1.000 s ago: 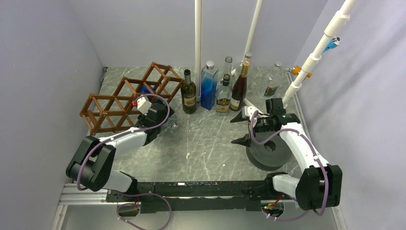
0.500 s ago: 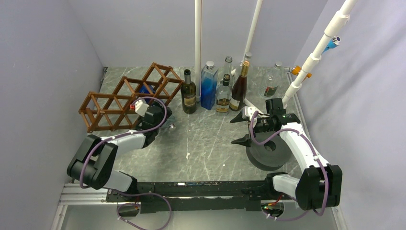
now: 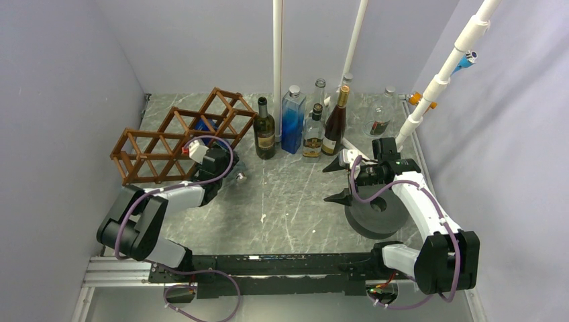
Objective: Take the wine bottle off the wine rack
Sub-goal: Pick up the wine bottle from the wine rack.
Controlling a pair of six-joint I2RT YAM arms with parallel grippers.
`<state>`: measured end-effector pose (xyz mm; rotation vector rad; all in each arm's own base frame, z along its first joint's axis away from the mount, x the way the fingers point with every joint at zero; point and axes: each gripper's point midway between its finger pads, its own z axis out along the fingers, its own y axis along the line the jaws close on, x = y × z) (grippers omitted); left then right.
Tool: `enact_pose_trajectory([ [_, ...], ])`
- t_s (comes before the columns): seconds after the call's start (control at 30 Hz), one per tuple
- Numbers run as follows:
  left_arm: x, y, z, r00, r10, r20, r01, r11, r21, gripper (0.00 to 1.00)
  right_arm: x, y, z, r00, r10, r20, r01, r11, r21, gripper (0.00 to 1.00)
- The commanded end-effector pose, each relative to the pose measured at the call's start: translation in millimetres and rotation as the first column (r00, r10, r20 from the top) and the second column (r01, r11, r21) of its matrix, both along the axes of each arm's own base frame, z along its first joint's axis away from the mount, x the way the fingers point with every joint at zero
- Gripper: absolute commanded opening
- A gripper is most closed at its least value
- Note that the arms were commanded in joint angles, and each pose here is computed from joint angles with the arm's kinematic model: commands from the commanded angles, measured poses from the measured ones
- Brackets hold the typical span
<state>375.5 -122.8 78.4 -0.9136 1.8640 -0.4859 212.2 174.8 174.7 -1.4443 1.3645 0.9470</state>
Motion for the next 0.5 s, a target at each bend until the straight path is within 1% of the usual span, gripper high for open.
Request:
enact_pose_trajectory([
  [0.0,8.2,-4.5,15.5,0.998,-0.006,0.066,0.009,0.999,-0.035,0.44,2.7,1.1,8.0,0.999,0.015,0.041,-0.016,1.0,0.017,0.99],
  [0.2,5.2,-7.8,27.9,0.997,-0.036,0.072,0.038,0.999,-0.033,0.03,2.3,1.2,8.6,0.999,0.016,0.043,-0.017,1.0,0.016,0.99],
  [0.23,4.3,-8.4,30.4,0.996,-0.043,0.073,0.045,0.998,-0.032,0.0,2.6,1.0,8.3,0.999,0.016,0.043,-0.016,1.0,0.016,0.99],
  [0.47,-8.8,-13.6,42.6,0.991,-0.099,0.091,0.102,0.994,-0.031,0.0,1.8,1.5,9.7,0.999,0.019,0.046,-0.02,1.0,0.019,0.99],
])
